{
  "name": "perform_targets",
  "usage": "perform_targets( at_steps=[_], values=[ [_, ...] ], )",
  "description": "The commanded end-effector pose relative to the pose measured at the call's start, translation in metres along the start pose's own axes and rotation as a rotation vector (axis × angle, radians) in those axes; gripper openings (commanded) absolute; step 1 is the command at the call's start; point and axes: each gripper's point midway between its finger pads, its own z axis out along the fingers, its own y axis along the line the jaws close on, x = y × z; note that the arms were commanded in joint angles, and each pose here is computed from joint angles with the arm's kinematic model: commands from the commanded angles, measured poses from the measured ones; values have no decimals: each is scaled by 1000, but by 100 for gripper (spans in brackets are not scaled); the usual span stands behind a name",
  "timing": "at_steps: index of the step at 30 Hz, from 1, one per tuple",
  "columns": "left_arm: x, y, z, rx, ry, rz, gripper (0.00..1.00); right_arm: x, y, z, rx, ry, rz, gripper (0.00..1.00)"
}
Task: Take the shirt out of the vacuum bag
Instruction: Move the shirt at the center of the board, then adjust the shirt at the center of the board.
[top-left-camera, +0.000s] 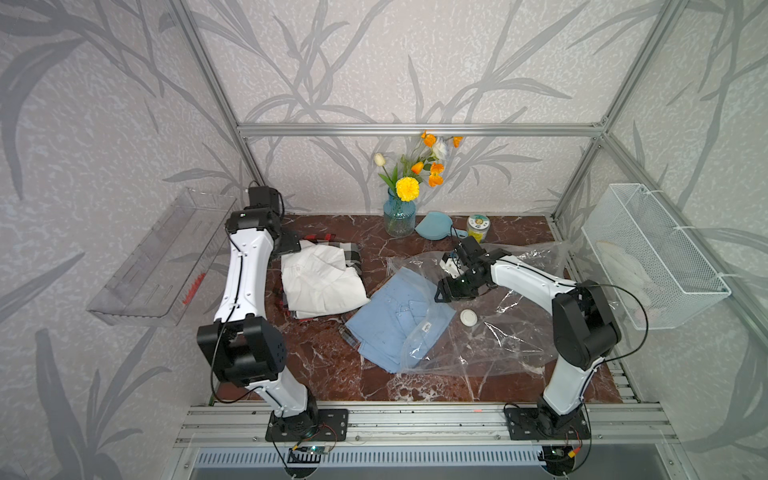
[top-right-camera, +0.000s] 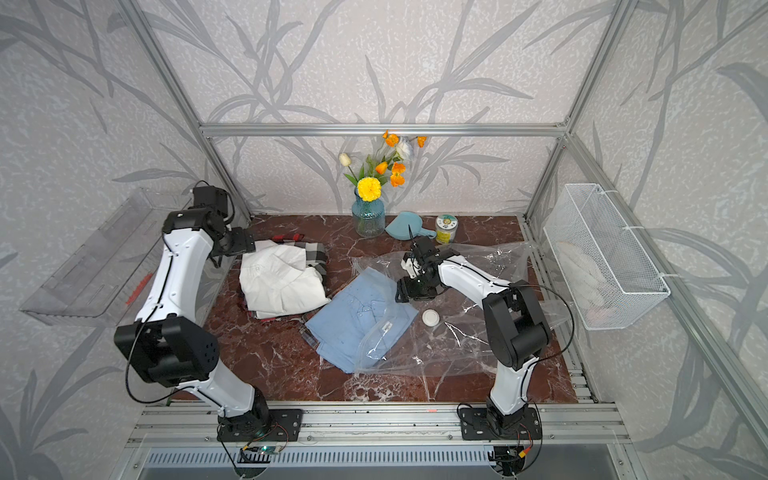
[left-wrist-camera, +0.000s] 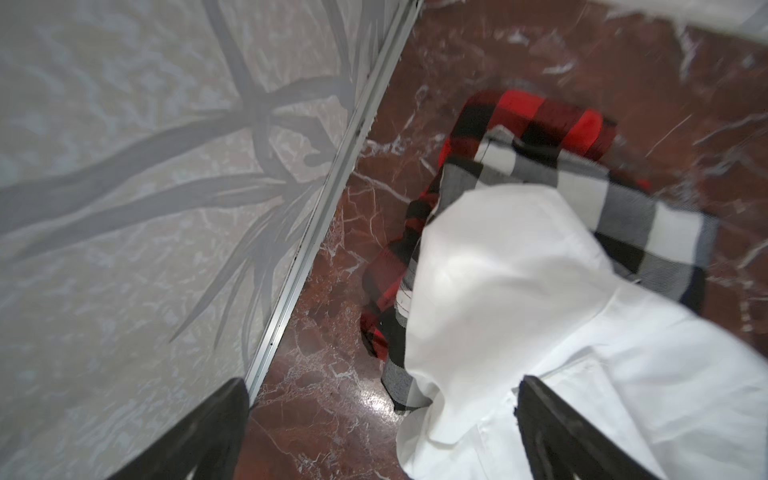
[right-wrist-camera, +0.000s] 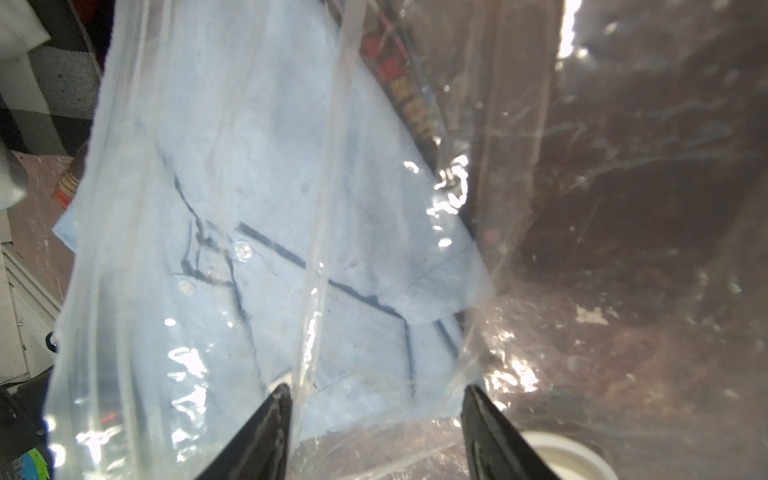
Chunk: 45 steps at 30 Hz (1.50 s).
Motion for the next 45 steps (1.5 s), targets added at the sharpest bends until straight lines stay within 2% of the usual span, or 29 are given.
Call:
perform_targets(
  at_steps=[1,5,8,10,14,17,21,24,25,29,31,33,34,45],
  values=[
    [-6,-42,-4,236,30,0,100,3,-2,3,-6,25,-3,65],
    [-3,-82,8,359,80,4,100,3,-1,4,-8,29,-6,65],
    [7,-121,12,378,117,125,100,4,-3,5,-7,34,-4,65],
    [17,-137,23,314,165,206,100,4,-4,6,-6,34,-3,65],
    [31,-154,46,219,292,281,100,5,-4,9,-14,35,0,65],
    [42,-165,65,139,339,365,100,5,-5,10,-17,35,0,65],
    [69,-160,91,29,458,425,100,5,-5,11,-21,36,2,65],
    [89,-156,101,-20,500,469,98,6,-5,11,-23,34,2,65],
    [94,-156,102,-15,508,475,93,5,-5,12,-22,32,0,65],
    [114,-154,107,-1,526,472,58,4,-8,14,-26,33,8,65],
    [121,-153,109,-1,547,479,37,3,-7,14,-31,29,9,65],
    [122,-153,109,6,544,479,10,2,-8,13,-32,26,11,65],
    [118,-153,107,5,526,478,2,2,-8,13,-32,25,11,65],
    [53,-156,45,99,214,377,0,2,-14,14,-29,20,33,65]
  ],
)
